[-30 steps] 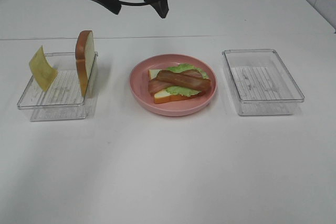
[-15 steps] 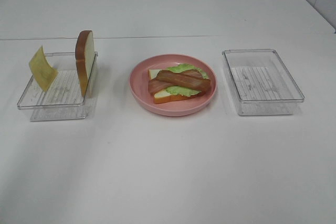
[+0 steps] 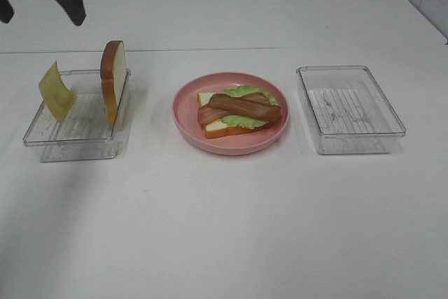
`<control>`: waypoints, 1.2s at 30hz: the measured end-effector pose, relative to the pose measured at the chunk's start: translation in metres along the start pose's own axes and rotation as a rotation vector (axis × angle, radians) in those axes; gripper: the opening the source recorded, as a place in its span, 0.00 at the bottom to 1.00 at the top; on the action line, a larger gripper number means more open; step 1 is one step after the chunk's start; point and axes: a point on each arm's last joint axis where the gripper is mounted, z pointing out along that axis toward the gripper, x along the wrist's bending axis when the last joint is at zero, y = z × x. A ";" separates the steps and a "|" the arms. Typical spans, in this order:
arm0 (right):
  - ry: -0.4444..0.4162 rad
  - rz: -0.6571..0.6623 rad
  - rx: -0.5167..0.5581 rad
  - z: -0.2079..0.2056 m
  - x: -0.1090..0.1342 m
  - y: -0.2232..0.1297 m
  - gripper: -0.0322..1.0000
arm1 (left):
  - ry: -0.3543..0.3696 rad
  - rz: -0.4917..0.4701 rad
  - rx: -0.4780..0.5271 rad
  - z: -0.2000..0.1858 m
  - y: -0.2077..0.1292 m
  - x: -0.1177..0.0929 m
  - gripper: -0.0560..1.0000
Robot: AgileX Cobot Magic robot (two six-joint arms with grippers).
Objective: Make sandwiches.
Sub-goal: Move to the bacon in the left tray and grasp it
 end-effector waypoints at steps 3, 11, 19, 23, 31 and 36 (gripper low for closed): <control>0.000 0.000 0.000 0.000 0.000 0.000 0.98 | 0.015 -0.032 0.046 0.010 -0.007 0.016 0.99; 0.000 0.000 0.000 0.000 0.000 0.000 0.98 | 0.034 -0.124 0.055 0.027 -0.010 0.050 0.99; 0.000 0.000 0.000 0.000 0.000 0.000 0.98 | 0.017 -0.192 0.093 0.076 -0.006 0.059 0.99; 0.000 0.000 0.000 0.000 0.000 0.000 0.98 | 0.019 -0.227 0.096 0.090 -0.004 0.061 0.99; 0.000 0.000 0.000 0.000 0.000 0.000 0.98 | 0.021 -0.285 0.084 0.114 0.012 0.065 0.99; 0.000 0.000 0.000 0.000 0.000 0.000 0.98 | 0.022 -0.292 0.090 0.126 0.016 0.066 0.99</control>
